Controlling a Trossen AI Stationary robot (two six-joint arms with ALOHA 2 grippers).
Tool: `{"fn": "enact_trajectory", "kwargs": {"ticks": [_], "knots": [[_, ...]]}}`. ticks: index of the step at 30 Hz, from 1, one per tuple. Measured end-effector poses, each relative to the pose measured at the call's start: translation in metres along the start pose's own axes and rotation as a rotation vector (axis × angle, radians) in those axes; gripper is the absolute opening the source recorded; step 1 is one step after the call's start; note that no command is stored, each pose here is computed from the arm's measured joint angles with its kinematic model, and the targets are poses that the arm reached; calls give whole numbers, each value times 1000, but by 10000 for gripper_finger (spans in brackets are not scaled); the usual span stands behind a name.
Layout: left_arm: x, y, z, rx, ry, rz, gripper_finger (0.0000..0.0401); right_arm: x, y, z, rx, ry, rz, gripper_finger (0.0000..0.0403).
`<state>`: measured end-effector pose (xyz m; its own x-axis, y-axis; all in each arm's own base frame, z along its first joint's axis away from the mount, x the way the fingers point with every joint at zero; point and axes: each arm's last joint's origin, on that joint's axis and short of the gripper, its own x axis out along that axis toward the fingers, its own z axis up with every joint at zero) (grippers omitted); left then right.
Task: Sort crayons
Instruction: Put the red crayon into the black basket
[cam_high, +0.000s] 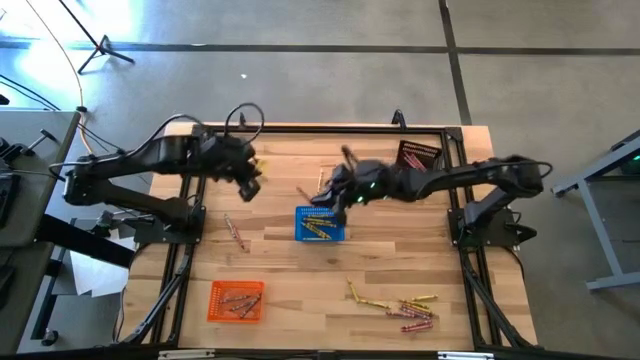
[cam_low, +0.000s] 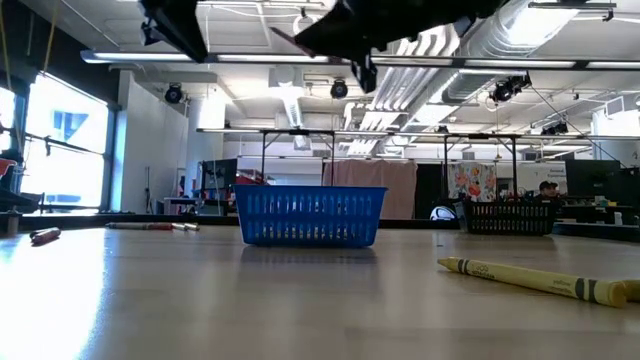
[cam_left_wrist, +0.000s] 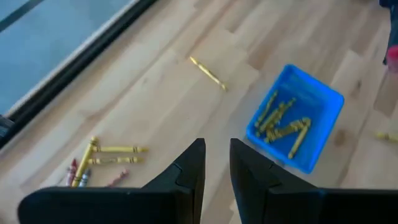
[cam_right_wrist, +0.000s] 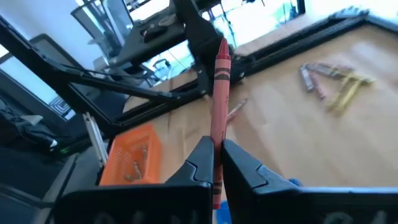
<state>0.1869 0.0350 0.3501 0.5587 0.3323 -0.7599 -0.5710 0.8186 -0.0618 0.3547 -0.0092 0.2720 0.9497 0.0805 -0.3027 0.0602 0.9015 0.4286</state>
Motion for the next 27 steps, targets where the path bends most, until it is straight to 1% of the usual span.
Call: {"fn": "enact_trajectory", "kwargs": {"ticks": [4,10,14,17,20,27], "knots": [[-5,-1,-20,44,-6,-11,60,35,26,-7,-10,5,-6,3],[-10,2,-39,36,-9,-39,60,97,61,-9,-73,36,89,4],[-16,2,-43,41,-29,-57,60,135,74,-13,-78,124,164,4],[-20,4,-44,41,-54,-54,60,160,77,-19,-74,190,239,4],[-23,5,-44,37,-69,-52,60,173,82,-16,-82,219,302,4],[-29,8,-46,13,-88,-61,60,172,91,-10,-138,266,250,4]]}}
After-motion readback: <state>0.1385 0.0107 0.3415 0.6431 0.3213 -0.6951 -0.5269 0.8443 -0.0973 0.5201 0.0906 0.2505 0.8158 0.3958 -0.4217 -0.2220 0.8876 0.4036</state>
